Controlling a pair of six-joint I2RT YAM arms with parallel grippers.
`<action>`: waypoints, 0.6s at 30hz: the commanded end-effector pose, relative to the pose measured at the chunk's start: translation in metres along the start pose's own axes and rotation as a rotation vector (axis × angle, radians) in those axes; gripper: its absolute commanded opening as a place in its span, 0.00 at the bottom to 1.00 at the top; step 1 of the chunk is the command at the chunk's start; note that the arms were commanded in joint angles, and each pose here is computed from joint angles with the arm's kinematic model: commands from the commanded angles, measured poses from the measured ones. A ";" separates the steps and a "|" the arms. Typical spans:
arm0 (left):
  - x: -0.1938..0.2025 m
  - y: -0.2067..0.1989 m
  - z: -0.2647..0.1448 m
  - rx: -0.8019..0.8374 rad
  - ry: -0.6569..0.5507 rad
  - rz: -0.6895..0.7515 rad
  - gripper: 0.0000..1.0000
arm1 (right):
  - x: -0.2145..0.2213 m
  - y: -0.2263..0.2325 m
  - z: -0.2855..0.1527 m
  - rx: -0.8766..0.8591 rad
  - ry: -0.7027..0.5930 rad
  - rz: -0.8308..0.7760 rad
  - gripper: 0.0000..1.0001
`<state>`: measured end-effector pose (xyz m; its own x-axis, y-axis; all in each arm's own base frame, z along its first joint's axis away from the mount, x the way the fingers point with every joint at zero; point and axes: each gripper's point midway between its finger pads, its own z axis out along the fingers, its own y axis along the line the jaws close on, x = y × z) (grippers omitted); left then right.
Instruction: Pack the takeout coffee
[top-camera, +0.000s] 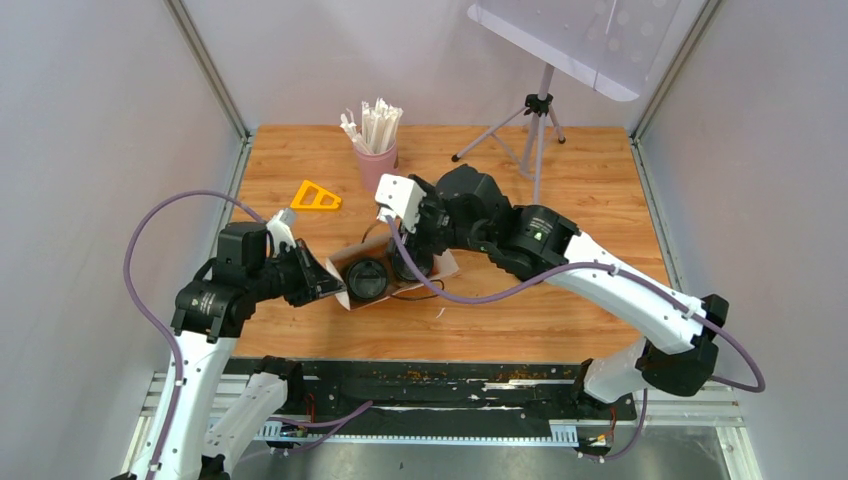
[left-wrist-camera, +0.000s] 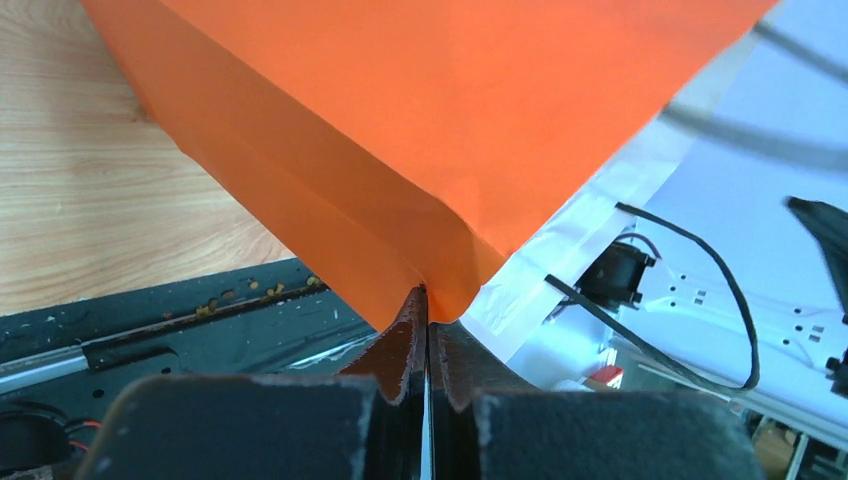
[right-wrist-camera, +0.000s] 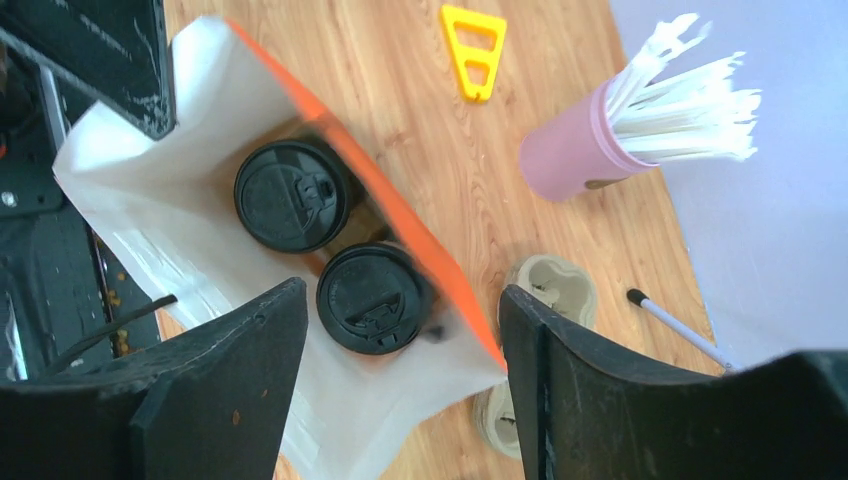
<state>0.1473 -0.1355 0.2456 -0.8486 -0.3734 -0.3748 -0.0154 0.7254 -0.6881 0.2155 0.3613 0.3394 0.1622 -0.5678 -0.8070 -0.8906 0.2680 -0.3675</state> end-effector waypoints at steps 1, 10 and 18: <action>-0.012 -0.012 -0.009 0.013 -0.071 -0.069 0.02 | -0.039 -0.017 -0.022 0.058 -0.181 0.092 0.70; -0.022 -0.014 -0.010 0.003 -0.123 -0.147 0.01 | -0.034 -0.032 -0.043 0.171 -0.225 0.166 0.70; -0.032 -0.006 -0.006 -0.073 -0.139 -0.196 0.00 | -0.009 -0.047 -0.047 0.253 -0.178 0.237 0.72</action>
<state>0.1594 -0.1293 0.2524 -0.7871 -0.5391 -0.2996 -0.1907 0.6747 -0.7130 0.2252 0.3290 0.3710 0.0825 -0.3958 -0.9146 -0.8254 0.4871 -0.2853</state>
